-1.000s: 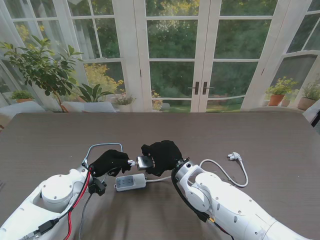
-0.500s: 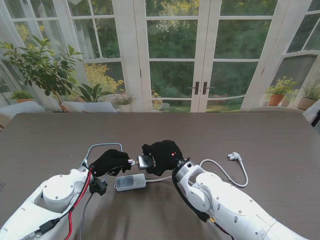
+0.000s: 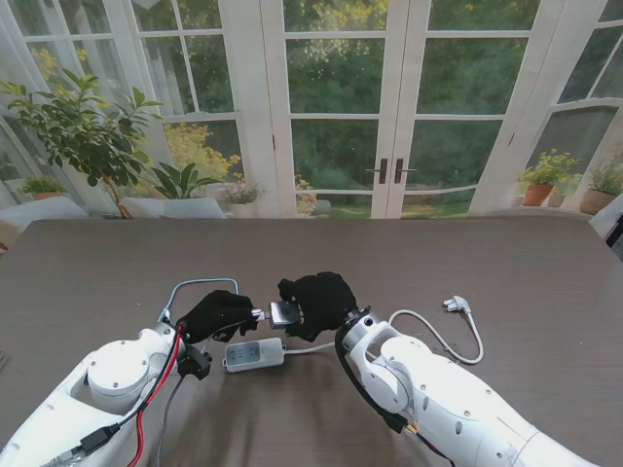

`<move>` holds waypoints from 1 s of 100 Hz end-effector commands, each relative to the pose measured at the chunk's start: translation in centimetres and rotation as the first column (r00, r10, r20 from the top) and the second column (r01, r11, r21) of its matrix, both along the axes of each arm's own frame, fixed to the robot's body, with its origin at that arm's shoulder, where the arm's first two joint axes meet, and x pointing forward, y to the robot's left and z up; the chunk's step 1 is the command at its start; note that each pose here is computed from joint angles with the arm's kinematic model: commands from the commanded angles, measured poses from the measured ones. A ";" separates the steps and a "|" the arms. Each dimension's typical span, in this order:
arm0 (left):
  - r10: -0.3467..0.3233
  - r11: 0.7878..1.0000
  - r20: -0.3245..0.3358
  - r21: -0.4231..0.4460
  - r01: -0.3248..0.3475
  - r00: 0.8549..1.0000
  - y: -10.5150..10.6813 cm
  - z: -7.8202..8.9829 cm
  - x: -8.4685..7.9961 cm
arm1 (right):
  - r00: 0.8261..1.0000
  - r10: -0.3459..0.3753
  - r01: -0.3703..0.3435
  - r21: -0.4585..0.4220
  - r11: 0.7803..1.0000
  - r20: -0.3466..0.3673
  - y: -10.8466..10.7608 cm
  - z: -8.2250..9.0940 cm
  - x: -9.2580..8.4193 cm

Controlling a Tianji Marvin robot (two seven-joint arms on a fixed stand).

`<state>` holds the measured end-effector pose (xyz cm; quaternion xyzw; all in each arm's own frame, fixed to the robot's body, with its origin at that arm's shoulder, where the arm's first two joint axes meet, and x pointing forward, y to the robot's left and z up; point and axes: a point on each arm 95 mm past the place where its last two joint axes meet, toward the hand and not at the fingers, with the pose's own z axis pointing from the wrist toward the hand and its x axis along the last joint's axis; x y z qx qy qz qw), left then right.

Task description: Set up the charging station

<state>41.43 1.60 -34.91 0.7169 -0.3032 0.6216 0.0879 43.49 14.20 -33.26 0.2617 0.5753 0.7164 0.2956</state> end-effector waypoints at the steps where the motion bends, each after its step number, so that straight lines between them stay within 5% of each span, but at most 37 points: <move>1: -0.017 1.000 -0.011 -0.009 0.017 1.000 -0.7 -0.2 -0.2 | 1.000 0.011 -0.011 0.003 1.000 0.000 0.9 0.3 -0.4; 64: 0.045 0.999 0.005 0.020 -0.046 0.999 -1.1 -0.1 0.0 | 1.000 -0.011 0.011 -0.042 0.999 0.011 1.6 1.0 -1.0; 100: 0.023 1.000 -0.010 0.013 -0.023 1.000 -1.2 -0.2 -0.1 | 0.999 -0.036 0.038 -0.054 0.998 0.029 2.0 1.4 -1.3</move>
